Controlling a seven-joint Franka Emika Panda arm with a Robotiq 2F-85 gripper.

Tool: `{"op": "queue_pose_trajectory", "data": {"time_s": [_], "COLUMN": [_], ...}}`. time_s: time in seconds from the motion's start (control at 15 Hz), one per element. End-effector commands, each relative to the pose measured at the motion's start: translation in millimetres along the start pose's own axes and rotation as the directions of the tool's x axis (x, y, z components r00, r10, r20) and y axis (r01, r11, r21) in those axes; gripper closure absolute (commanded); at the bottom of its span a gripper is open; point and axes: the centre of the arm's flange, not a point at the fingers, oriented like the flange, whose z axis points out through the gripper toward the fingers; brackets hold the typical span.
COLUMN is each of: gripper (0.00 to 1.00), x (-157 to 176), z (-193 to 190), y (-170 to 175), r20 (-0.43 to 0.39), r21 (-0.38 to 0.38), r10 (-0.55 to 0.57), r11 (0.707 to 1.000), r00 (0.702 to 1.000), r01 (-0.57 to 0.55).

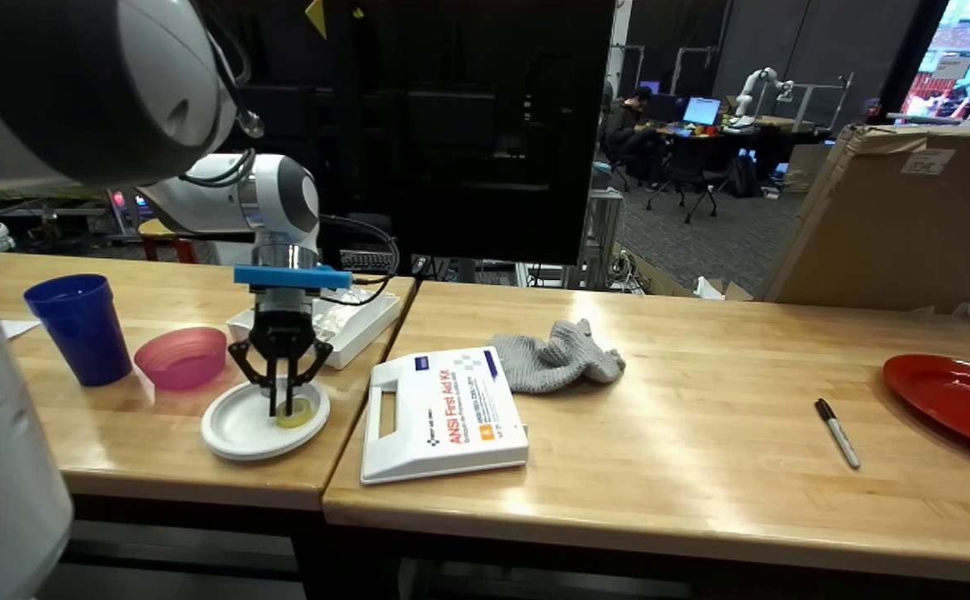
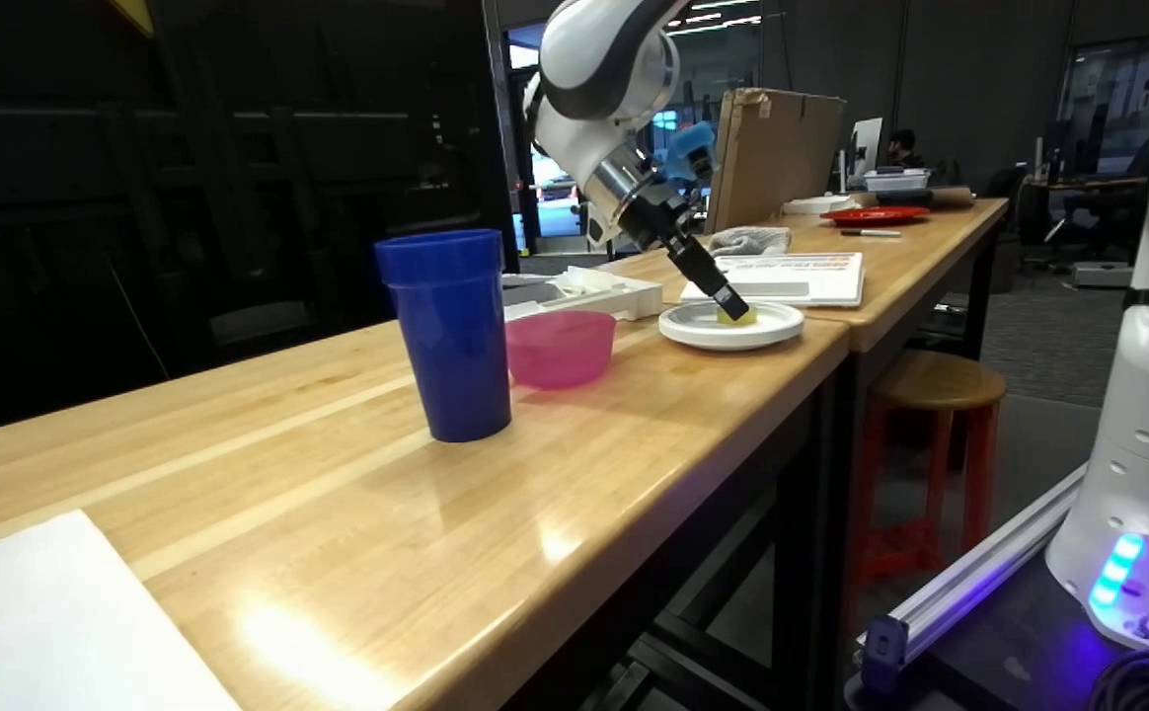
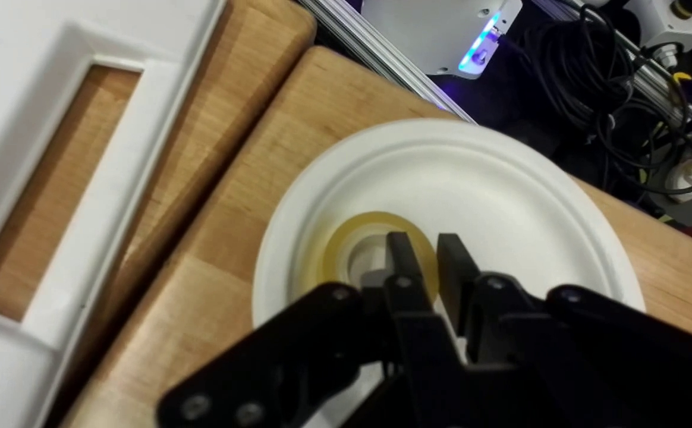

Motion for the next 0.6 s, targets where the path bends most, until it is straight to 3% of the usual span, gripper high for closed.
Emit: {"op": "queue_pose_trajectory", "data": {"time_s": [0.0, 0.53], "gripper": [0.96, 0.96], "x": [-17, -58], "z": [-9, -30], "y": [-6, -21], "r20": [-0.057, -0.27], "r21": [-0.007, 0.047], "r10": [0.011, -0.002], "r11": [1.0, 0.999], "r00": [0.998, 0.963], "r01": [-0.012, 0.015]}}
